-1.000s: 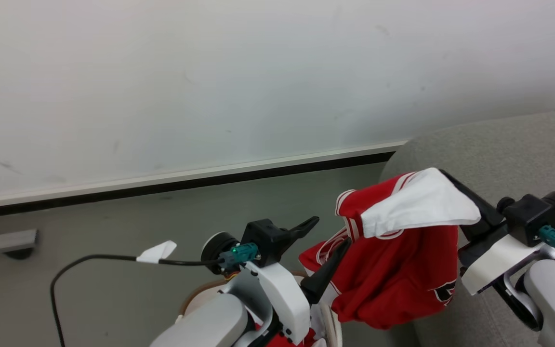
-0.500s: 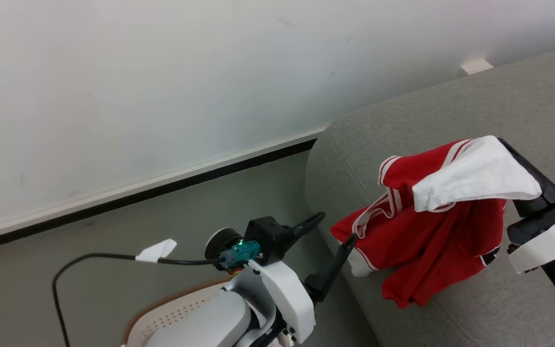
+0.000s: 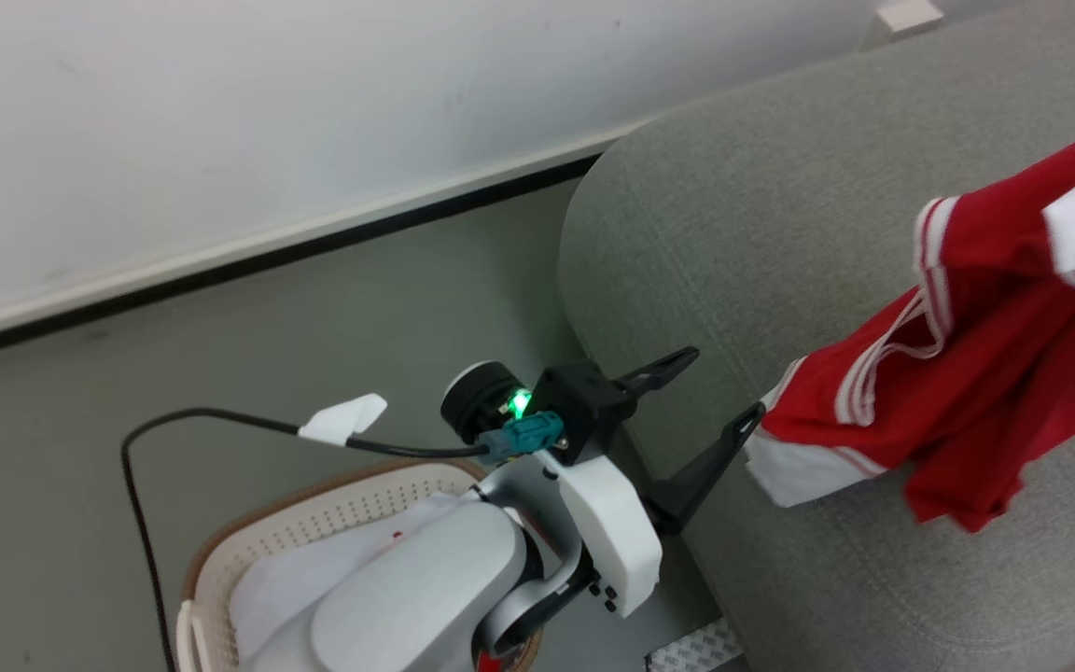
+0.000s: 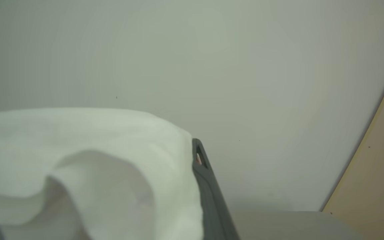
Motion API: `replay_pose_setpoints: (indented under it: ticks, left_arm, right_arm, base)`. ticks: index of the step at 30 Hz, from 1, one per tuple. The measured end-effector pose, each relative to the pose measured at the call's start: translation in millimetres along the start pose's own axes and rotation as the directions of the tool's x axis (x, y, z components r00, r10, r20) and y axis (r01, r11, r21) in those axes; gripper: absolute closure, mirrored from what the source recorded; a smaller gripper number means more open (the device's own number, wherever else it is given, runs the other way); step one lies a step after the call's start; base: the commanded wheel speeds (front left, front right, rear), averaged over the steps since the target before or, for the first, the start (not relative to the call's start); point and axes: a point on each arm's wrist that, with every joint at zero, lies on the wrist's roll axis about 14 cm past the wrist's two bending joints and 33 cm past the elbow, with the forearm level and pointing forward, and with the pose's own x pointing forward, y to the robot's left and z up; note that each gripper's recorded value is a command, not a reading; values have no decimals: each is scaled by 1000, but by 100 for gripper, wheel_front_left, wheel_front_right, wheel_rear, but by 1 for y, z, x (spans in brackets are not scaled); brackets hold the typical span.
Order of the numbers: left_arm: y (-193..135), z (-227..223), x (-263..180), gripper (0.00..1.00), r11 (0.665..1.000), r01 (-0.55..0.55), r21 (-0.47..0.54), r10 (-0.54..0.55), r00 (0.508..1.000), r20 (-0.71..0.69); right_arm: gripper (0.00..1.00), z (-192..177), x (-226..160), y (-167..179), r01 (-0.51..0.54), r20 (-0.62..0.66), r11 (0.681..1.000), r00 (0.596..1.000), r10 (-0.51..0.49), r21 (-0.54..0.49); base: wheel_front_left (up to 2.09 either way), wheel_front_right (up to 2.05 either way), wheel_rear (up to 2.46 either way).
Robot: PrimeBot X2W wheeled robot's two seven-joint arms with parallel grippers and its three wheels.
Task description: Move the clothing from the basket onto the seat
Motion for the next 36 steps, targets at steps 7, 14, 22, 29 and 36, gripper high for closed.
replay_pose_setpoints:
  ticks: [7, 14, 22, 29, 36]
  left_arm:
    - [32, -19, 6, 0, 1000, 21, -4, -21, 1000, -8]
    - [80, -42, 6, 0, 999, -17, -30, 17, 1000, 3]
    - [127, -96, -13, 0, 988, -114, -108, 111, 993, -38]
    - [139, -135, -45, 0, 969, -204, -141, 187, 974, -125]
    - [142, -117, -56, 0, 958, -262, -113, 251, 962, -104]
  right_arm:
    - [100, -1, 72, -17, 72, 39, 997, 997, -71, -27]
    - [100, -27, 148, -23, 143, 33, 987, 990, -141, -69]
    - [100, -137, 183, -6, 170, -141, 977, 972, -187, -127]
    - [29, -259, 116, 14, 208, -434, 972, 870, -234, -108]
    - [0, -241, 83, 3, 266, -428, 960, 860, -277, -87]
  base:
    - [0, 0, 0]
    - [0, 0, 0]
    - [0, 0, 0]
    - [0, 0, 0]
    - [0, 0, 0]
